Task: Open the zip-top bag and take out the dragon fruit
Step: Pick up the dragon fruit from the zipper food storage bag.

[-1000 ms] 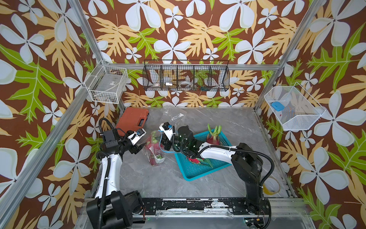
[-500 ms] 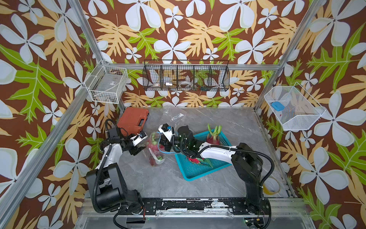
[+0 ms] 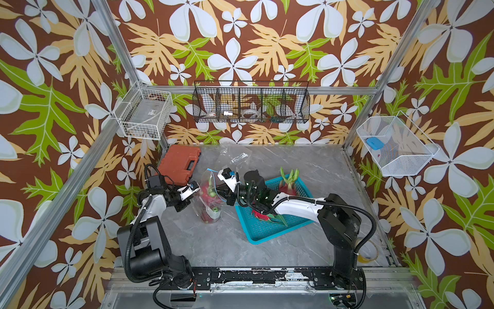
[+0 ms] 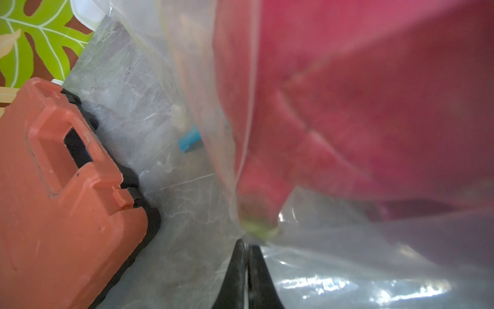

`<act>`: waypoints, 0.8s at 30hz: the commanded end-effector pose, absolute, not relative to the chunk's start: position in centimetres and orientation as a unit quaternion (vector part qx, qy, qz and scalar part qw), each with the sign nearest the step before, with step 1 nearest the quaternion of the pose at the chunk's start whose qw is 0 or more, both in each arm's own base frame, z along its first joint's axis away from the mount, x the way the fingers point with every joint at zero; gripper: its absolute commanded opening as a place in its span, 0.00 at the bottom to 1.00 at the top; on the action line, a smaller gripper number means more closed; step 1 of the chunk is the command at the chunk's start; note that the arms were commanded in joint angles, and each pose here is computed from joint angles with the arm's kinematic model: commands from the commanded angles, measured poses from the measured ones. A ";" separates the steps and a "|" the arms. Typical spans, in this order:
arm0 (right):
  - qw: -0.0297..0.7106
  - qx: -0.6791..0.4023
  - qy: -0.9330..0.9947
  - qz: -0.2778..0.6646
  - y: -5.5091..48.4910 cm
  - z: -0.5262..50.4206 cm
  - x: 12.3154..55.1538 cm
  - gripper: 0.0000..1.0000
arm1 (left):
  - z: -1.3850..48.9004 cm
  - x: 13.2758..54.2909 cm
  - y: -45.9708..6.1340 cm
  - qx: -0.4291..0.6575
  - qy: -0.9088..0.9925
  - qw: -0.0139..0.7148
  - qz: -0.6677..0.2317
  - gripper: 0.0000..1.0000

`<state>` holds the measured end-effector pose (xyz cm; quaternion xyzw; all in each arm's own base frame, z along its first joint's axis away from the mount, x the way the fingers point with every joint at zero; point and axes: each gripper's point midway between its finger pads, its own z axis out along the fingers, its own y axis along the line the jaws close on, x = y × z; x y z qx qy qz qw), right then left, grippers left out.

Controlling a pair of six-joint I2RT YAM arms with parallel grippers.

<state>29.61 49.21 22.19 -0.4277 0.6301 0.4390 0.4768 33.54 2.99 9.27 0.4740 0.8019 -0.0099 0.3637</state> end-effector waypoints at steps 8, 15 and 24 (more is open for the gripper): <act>0.506 -0.407 0.611 0.453 46.8 24.5 29.1 0.00 | 11.8 36.9 5.8 0.417 0.798 0.420 0.113 0.00; 0.512 -0.389 0.620 0.449 44.5 23.9 29.0 0.00 | 10.8 37.4 7.5 0.394 0.813 0.403 0.144 0.00; 0.514 -0.363 0.641 0.440 42.4 21.9 30.6 0.00 | 11.9 37.4 8.3 0.384 0.813 0.402 0.172 0.00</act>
